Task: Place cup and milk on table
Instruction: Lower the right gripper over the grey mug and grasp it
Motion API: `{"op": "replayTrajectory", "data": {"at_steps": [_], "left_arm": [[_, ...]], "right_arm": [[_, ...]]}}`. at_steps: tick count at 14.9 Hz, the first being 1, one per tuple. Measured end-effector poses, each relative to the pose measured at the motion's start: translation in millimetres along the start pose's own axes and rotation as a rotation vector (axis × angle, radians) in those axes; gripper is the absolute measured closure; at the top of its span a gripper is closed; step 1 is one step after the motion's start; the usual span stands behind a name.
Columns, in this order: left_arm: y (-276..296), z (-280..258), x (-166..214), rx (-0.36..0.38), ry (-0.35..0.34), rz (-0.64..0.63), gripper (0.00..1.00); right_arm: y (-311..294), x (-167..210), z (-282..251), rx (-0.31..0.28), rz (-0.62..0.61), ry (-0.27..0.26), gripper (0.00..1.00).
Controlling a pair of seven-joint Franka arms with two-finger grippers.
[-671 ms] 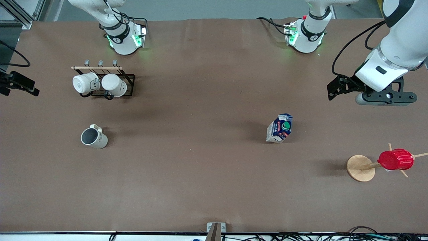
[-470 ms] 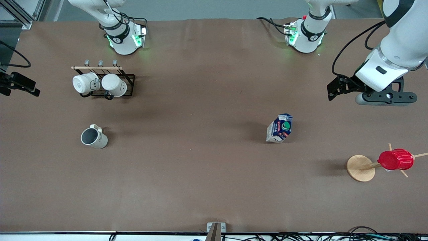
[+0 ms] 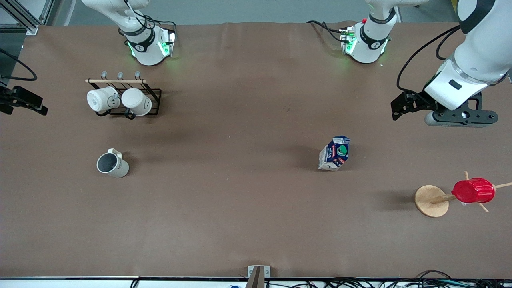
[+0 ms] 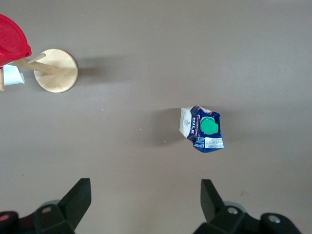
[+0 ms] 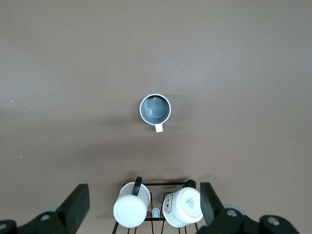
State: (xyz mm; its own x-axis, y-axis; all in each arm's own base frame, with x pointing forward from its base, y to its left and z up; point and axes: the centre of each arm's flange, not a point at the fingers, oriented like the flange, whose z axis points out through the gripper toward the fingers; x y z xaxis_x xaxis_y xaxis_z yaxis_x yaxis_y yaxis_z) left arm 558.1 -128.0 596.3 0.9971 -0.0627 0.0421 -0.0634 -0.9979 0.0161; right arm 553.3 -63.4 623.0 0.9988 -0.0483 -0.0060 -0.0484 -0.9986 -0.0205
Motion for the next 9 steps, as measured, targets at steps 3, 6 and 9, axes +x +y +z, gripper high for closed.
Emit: {"op": "replayTrajectory", "data": {"at_steps": [3,6,9], "left_arm": [[0,1,0,0.000,-0.001,0.000,0.01],[0,1,0,0.000,-0.001,0.000,0.01],[-1,4,1,0.000,-0.006,-0.001,0.01]], "right_arm": [[0,1,7,0.000,-0.012,-0.016,0.00],[2,18,33,-0.003,-0.030,-0.037,0.00],[5,44,89,-0.010,-0.034,-0.073,0.00]]}}
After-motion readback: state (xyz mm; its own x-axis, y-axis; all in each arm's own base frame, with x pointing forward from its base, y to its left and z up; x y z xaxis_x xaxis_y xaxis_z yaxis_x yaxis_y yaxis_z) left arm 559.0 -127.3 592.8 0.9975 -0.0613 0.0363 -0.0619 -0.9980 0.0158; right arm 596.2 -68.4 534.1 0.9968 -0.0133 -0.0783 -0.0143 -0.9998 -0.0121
